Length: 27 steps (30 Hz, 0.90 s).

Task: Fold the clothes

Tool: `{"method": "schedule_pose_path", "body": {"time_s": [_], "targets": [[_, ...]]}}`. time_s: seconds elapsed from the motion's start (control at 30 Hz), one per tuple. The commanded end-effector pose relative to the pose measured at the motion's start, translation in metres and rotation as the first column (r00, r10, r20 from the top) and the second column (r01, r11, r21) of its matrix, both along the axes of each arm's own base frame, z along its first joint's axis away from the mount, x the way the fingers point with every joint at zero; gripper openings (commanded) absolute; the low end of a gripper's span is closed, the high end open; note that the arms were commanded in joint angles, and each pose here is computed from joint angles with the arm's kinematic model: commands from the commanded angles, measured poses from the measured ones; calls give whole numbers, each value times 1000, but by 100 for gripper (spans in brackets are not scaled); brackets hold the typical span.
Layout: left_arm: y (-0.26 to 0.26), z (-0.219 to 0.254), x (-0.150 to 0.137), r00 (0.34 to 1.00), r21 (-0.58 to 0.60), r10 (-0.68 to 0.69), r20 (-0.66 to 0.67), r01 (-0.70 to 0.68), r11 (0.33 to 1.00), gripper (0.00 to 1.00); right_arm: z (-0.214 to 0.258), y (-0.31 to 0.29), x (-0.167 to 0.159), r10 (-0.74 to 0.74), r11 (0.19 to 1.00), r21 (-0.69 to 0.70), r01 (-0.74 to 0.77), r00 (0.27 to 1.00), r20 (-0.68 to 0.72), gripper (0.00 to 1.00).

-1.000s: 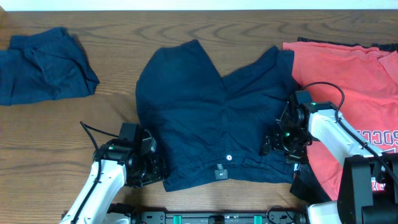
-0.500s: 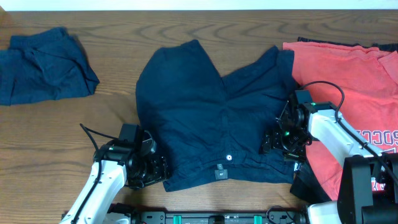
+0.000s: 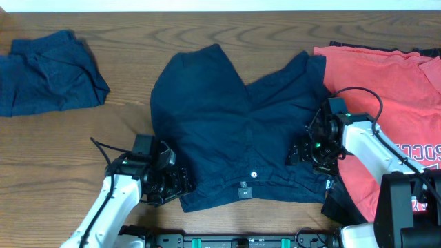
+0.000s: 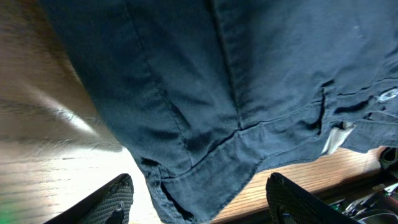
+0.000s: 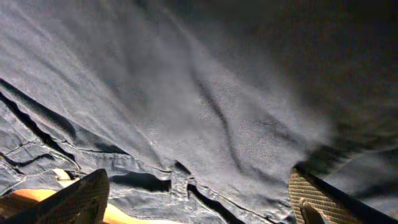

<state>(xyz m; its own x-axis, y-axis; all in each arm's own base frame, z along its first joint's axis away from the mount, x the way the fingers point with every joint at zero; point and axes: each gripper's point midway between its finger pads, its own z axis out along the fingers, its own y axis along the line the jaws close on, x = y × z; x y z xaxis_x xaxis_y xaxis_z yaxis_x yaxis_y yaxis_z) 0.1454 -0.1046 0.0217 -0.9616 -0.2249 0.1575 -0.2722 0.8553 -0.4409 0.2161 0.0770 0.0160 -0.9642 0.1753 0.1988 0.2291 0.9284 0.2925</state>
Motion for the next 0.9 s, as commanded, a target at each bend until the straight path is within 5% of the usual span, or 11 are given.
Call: {"method": "schedule_pose_path", "body": {"time_s": [0.0,0.2,0.57,0.67,0.77,0.87], "targets": [[-2,-9,-5,998,-2,-2,-55,2,1000,70,1,-6,1,-13,1000,11,13,1000,10,91],[-15,-20,-9,993,-31,-51,-103,48,998,70,1,-10,4,-11,1000,14,10,1000,22,81],[-21,-30,-11,989,-31,-62,-138,58,998,71,0,-10,13,15,1000,18,-16,998,68,79],[-21,-30,-9,990,-33,-62,-130,58,998,70,0,-10,13,23,1000,18,-24,997,72,64],[-21,-30,-9,990,-33,-62,-130,58,998,69,0,-10,14,24,1000,18,-25,997,75,35],[-21,-30,-9,990,-33,-62,-130,58,998,69,-1,-10,16,24,1000,18,-25,996,84,28]]}}
